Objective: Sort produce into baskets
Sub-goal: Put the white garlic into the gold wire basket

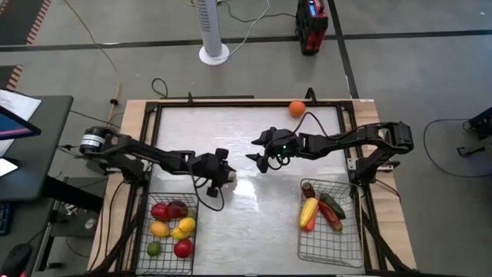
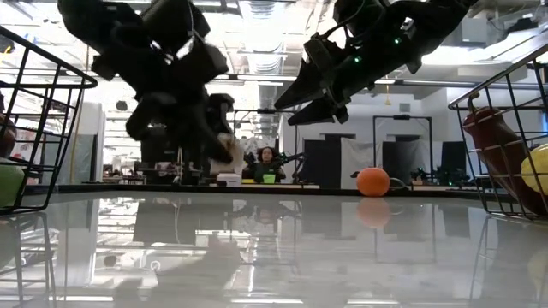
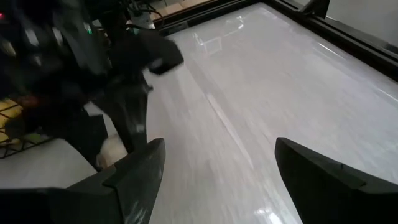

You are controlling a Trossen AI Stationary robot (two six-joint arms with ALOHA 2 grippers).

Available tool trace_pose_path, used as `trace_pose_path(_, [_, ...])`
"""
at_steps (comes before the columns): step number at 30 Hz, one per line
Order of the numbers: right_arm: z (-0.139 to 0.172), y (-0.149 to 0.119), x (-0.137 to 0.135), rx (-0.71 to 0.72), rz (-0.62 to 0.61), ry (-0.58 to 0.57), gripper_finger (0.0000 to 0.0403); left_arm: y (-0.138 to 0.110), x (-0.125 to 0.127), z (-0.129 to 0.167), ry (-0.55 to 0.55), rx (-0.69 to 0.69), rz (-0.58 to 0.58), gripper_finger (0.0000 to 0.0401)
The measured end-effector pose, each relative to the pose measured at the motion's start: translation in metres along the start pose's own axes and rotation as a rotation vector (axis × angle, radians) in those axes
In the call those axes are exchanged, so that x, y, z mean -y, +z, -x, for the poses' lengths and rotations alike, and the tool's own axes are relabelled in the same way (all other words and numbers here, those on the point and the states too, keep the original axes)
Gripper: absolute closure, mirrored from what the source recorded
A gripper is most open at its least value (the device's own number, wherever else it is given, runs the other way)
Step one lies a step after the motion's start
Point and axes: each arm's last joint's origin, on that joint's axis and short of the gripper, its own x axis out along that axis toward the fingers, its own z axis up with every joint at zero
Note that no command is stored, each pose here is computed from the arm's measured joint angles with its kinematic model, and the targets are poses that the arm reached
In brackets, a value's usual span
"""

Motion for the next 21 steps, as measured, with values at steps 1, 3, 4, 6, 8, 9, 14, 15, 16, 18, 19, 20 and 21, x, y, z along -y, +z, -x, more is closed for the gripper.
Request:
trace_pose_path(1, [0.000,0.000,0.000,0.000,0.000,0.000,0.0072,0.002,-0.002,0.004,0.008,0.013,0.004,0.0249])
trace_pose_path(3, [0.003,0.002,0.000,0.005,0.001,0.004,0.0072,0.007,-0.006,0.014,0.018,0.040,0.013,0.0246])
trace_pose_path(4, [0.005,0.004,-0.001,0.014,0.003,0.012,0.0072,0.010,-0.007,0.018,0.023,0.062,0.016,0.0241])
trace_pose_path(6, [0.013,0.009,-0.002,0.015,0.002,0.039,0.0072,0.015,-0.009,0.027,0.030,0.100,0.017,0.0233])
trace_pose_path(8, [0.023,0.016,-0.005,0.027,0.004,0.061,0.0072,0.021,-0.012,0.033,0.047,0.148,0.019,0.0229])
trace_pose_path(9, [0.031,0.019,-0.007,0.028,0.006,0.066,0.0072,0.024,-0.013,0.035,0.056,0.173,0.021,0.0228])
trace_pose_path(14, [0.071,0.042,-0.020,0.156,0.050,0.081,0.0072,0.041,-0.018,0.033,0.099,0.380,0.074,0.0226])
trace_pose_path(15, [0.079,0.046,-0.021,0.188,0.060,0.084,0.0072,0.043,-0.018,0.031,0.091,0.422,0.078,0.0226])
trace_pose_path(16, [0.086,0.050,-0.023,0.211,0.068,0.091,0.0072,0.047,-0.018,0.029,0.084,0.471,0.080,0.0226])
trace_pose_path(18, [0.099,0.056,-0.024,0.249,0.067,0.104,0.0072,0.053,-0.018,0.025,0.078,0.537,0.093,0.0226])
trace_pose_path(19, [0.105,0.059,-0.023,0.263,0.066,0.107,0.0072,0.059,-0.019,0.022,0.070,0.554,0.102,0.0226])
trace_pose_path(20, [0.110,0.061,-0.023,0.284,0.063,0.112,0.0072,0.066,-0.021,0.018,0.062,0.565,0.111,0.0226])
trace_pose_path(21, [0.115,0.063,-0.023,0.297,0.062,0.115,0.0072,0.074,-0.023,0.014,0.049,0.567,0.122,0.0225])
